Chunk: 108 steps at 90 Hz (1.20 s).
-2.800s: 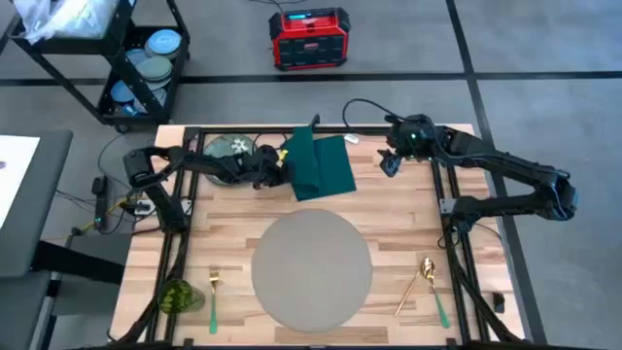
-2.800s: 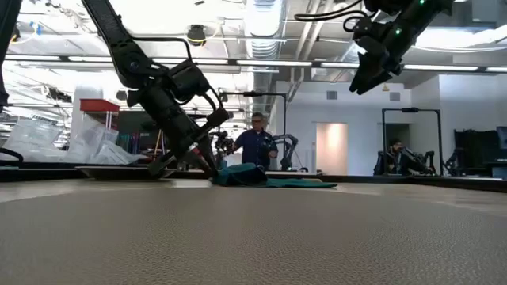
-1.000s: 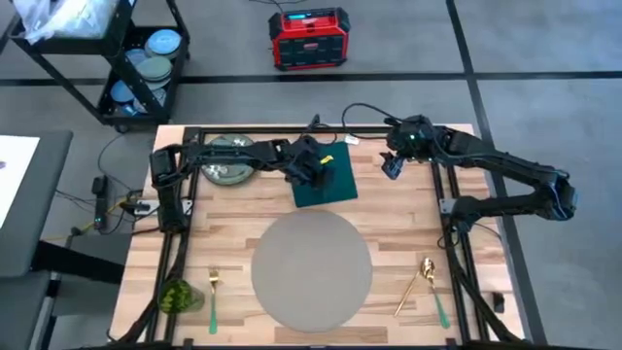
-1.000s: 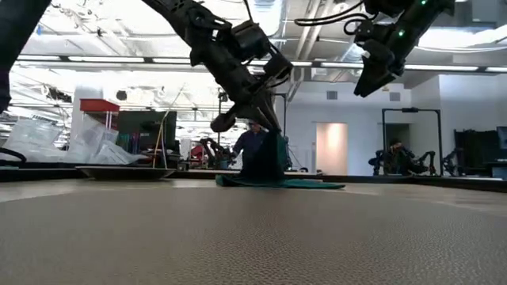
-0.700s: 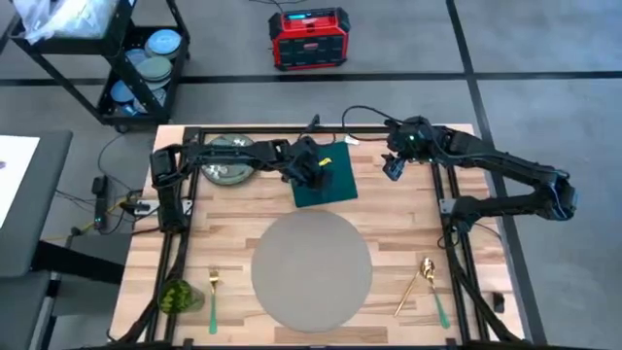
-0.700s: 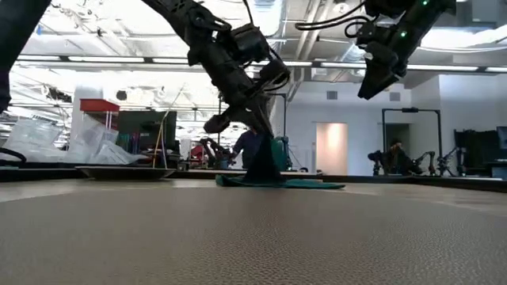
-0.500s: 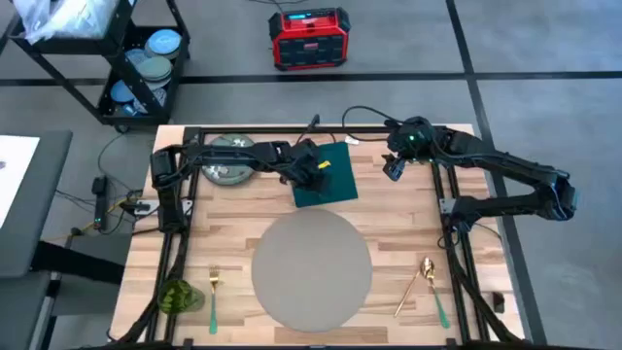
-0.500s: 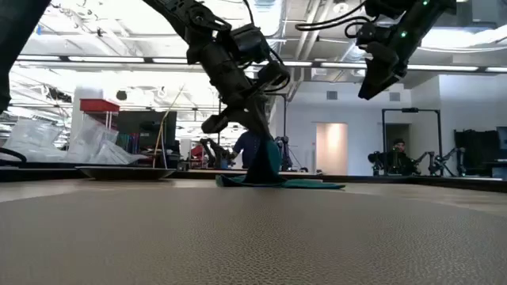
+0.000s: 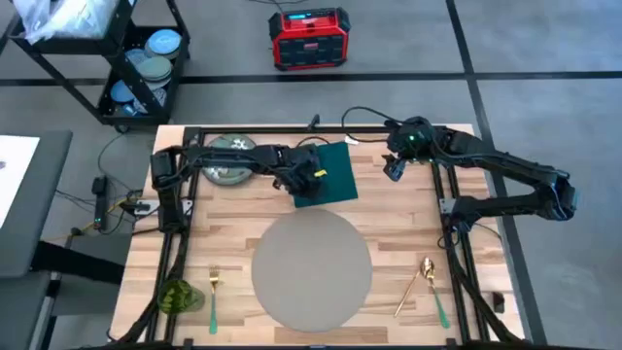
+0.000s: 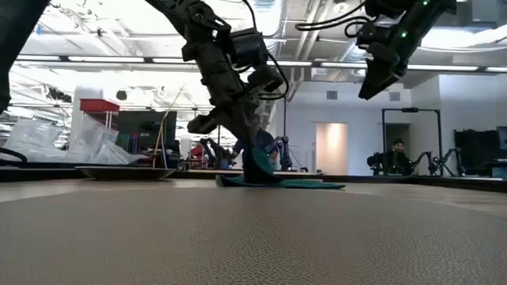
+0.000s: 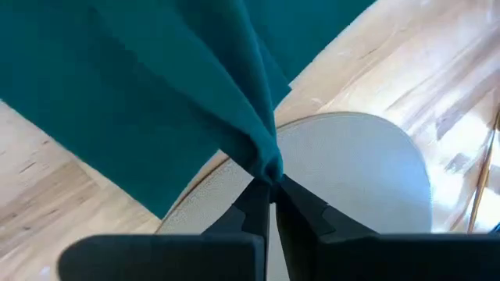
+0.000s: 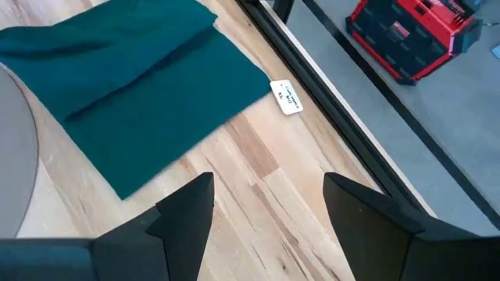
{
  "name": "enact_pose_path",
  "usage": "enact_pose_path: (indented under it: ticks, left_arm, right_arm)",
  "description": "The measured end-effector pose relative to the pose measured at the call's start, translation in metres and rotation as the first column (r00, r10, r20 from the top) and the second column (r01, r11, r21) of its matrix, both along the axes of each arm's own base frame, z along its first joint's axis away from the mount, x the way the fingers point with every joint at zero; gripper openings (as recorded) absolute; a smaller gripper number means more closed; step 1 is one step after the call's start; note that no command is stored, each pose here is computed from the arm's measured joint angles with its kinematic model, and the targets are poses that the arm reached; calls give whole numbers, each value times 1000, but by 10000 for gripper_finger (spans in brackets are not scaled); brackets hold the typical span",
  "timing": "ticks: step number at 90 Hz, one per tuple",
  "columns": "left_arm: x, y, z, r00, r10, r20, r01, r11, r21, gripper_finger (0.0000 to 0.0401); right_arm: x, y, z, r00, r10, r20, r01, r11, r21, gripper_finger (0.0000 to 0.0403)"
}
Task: Set table place
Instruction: Fold the blue table napkin
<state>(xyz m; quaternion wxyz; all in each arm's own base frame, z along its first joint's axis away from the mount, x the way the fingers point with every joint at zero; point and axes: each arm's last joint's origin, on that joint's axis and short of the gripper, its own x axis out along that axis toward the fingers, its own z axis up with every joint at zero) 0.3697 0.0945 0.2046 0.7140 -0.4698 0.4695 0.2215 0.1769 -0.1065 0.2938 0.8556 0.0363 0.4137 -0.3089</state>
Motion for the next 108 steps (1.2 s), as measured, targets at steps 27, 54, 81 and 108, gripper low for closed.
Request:
enact_pose_path:
  ticks: [27,54,81,108]
  left_arm:
    - [-10,-1,0,996,-37,-77,37,999,-5,0]
    - [5,9,8,995,19,102,-22,999,30,0]
    - [11,10,7,987,-41,154,32,997,64,0]
    - [26,16,4,961,-42,272,4,990,140,0]
  right_arm:
    - [0,0,0,1000,0,-1,0,1000,0,230]
    - [0,0,0,1000,2,-2,-2,1000,-1,230]
    - [0,0,0,1000,2,-3,-2,1000,-1,230]
    - [-1,1,-1,1000,2,-16,-2,1000,7,230]
